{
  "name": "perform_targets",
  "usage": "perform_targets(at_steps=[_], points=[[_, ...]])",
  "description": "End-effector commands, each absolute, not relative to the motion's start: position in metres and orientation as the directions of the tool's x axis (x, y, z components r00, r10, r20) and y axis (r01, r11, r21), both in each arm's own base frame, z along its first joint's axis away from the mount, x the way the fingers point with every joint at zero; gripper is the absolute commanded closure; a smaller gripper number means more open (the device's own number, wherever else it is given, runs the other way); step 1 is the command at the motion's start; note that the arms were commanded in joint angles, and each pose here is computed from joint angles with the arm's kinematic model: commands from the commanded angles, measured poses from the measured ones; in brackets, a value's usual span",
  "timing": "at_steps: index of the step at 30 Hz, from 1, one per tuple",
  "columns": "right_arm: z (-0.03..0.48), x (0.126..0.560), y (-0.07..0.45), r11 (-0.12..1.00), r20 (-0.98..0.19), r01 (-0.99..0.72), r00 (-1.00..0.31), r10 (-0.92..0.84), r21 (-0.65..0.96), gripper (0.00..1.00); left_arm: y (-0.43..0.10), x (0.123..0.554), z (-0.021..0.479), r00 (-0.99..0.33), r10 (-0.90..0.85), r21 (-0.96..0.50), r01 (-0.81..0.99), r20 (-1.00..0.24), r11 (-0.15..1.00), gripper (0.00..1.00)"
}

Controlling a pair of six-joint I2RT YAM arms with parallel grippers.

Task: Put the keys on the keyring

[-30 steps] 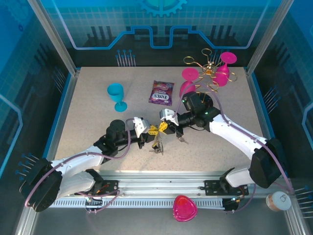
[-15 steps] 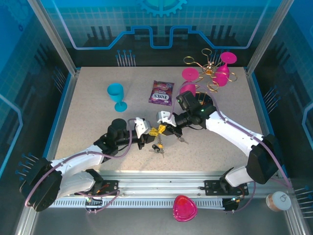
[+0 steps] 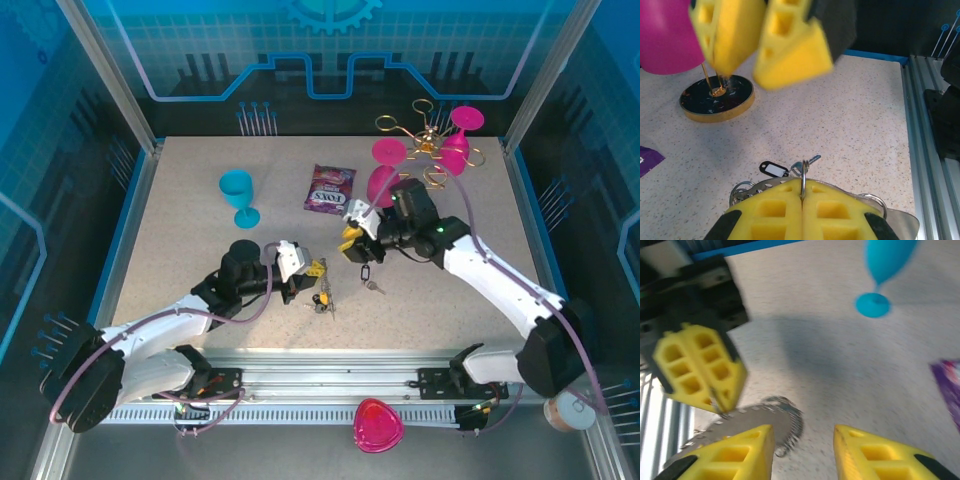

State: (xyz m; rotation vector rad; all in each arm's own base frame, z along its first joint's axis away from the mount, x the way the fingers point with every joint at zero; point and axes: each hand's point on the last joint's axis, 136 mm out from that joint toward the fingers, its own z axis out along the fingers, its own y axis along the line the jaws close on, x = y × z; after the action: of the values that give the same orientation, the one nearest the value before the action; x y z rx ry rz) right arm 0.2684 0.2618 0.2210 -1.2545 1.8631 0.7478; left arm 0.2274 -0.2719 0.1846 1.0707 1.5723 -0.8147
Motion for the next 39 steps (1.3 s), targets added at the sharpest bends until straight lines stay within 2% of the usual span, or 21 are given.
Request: perform_targets(at_steps=[1,7,13,16,28,39], points=[[0.218,0.291,0.237,0.620,-0.808,-0.770,-0.456,-0.372,0.149,0.66,-0.270,0.235,0.207,-0.018,0.220,0.074,0.912,-0.975,0.404,1.00],[0.184,0.282,0.202,0.834,-0.629,-0.471,-0.750,-0.206,0.288,0.72,-0.266,0.242,0.205,-0.084,0.224,0.028,0.890,-0.971,0.454,1.00],[0.131,0.251,0.193,0.898,-0.326,-0.279,-0.931,-0.166,0.339,0.73,-0.262,0.247,0.202,-0.133,0.231,-0.003,0.871,-0.964,0.491,1.00],[0.108,0.246,0.189,0.929,-0.204,-0.209,-0.967,-0.150,0.306,0.73,-0.260,0.248,0.203,-0.140,0.228,-0.005,0.862,-0.964,0.506,1.00],[0.051,0.250,0.197,0.964,-0.044,-0.245,-0.969,-0.242,0.102,0.70,-0.255,0.250,0.199,-0.158,0.239,-0.006,0.844,-0.958,0.536,1.00],[0.032,0.262,0.207,0.975,-0.025,-0.221,-0.975,-0.220,0.033,0.66,-0.255,0.249,0.199,-0.156,0.240,-0.005,0.848,-0.958,0.531,1.00]])
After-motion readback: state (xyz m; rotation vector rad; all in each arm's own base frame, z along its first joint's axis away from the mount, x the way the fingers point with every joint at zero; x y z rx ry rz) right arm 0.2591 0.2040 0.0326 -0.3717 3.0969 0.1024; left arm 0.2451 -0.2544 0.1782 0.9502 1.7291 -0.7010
